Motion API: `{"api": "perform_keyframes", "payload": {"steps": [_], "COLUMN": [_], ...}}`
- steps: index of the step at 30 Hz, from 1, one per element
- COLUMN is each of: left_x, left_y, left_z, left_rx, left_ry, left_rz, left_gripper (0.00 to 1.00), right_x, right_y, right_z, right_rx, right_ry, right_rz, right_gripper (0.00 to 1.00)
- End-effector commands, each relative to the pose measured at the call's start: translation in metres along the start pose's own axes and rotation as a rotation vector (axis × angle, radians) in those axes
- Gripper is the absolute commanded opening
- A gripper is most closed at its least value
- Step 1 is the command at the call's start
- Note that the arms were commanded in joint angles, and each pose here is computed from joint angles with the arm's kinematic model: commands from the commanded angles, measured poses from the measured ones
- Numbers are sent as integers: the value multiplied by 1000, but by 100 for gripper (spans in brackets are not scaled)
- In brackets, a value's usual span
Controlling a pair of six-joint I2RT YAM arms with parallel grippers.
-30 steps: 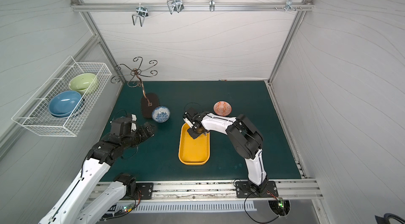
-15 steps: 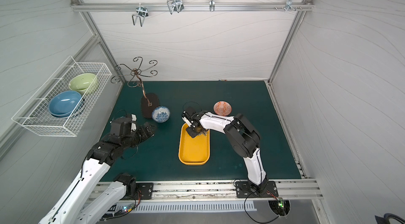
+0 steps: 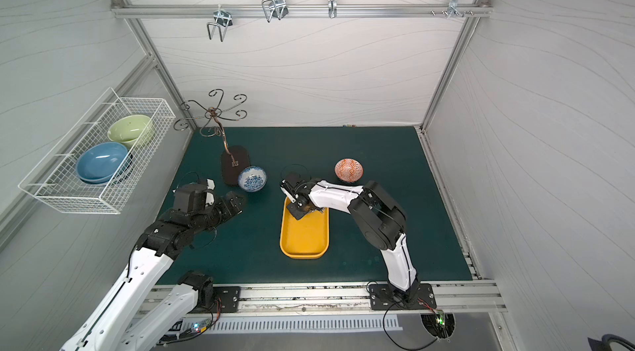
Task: Take out the screws from the storage box
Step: Pick up the screw from the storage box.
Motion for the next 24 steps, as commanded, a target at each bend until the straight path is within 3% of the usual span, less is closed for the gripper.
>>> {"api": "perform_keyframes", "payload": {"steps": [1,3,11,17,24], "left_x": [2,2,2,4,15], "left_y": [5,5,5,7,5], "left_z": [-6,-5,-6,-13,-40], "left_rx": [-9,-9,-12,-57,-202], "left_ry": [-37,-35,-36,-65,-8], "left_rz": [-33,-34,-34,-28,11], "left_gripper": [91,91,91,91,89], "right_x": [-40,-41,-31,13,58], "right_y": [-55,-55,-39,-17,-6], "right_z": [-12,-11,-9,-5,-4], "right_rx": [-8,-10,-22,-26,-30], "right_ry": [-94,-100,-67,12,75], "right_rz": [256,260,217,63,-74], "right_gripper": [4,0,0,0,0]}}
Point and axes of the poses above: each gripper's point midway between its finger pads, its own x axis back along the fingers, its own z axis along the line the jaws close on, y = z × x, the point moved 9 cm from there along x, back along the fingers, and after that the axes turned 13 degrees about -x, right-handed, at the moved point
